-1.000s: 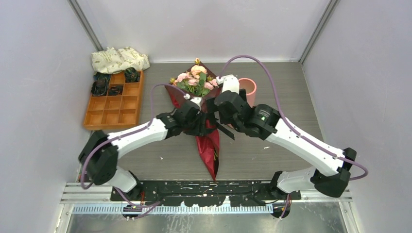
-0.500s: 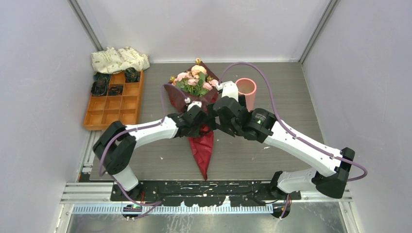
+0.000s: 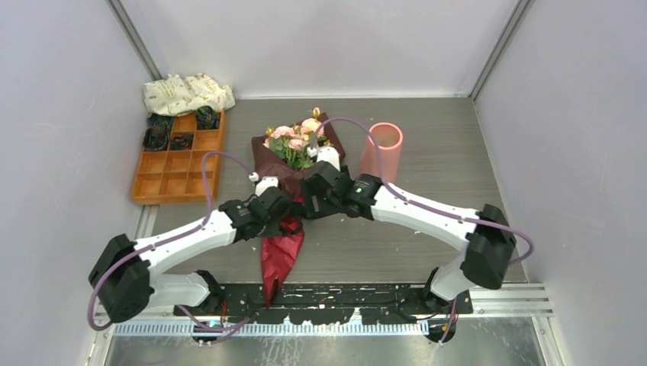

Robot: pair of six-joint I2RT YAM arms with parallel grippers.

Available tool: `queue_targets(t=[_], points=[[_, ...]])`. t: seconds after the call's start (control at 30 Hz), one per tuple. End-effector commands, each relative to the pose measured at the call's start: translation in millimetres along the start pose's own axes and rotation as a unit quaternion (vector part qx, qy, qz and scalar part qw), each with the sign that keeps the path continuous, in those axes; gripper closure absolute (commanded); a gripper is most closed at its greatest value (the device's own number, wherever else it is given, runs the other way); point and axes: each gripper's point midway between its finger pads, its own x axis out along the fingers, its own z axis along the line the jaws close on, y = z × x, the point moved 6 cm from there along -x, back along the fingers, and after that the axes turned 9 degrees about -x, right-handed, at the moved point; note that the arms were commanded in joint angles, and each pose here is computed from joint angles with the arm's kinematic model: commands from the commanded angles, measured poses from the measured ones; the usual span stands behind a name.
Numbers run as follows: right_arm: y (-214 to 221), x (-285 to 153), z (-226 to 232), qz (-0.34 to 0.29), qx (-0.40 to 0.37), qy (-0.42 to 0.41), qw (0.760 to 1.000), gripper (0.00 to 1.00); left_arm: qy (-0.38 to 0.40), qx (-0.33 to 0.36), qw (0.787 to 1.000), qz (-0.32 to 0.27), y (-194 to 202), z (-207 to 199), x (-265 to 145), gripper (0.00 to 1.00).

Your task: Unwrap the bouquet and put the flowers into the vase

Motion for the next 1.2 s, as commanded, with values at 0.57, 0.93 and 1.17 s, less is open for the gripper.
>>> queue_targets(t=[0.57,0.93,1.17], points=[[-17,95,52,-0.061,0.071,-0.072,0.993,0.15,0.09,-0.064,0.99,-0.09,-47,5,-98,0.59],[-4,92,33,-0.09,0.126,-0.08,0.985,0.18,0.101,-0.065,0.989,-0.092,-48,3,-98,0.6],[6,94,28,-0.096,0.139,-0.087,0.982,0.19,0.107,-0.061,0.989,-0.083,-48,-7,-91,0.6]])
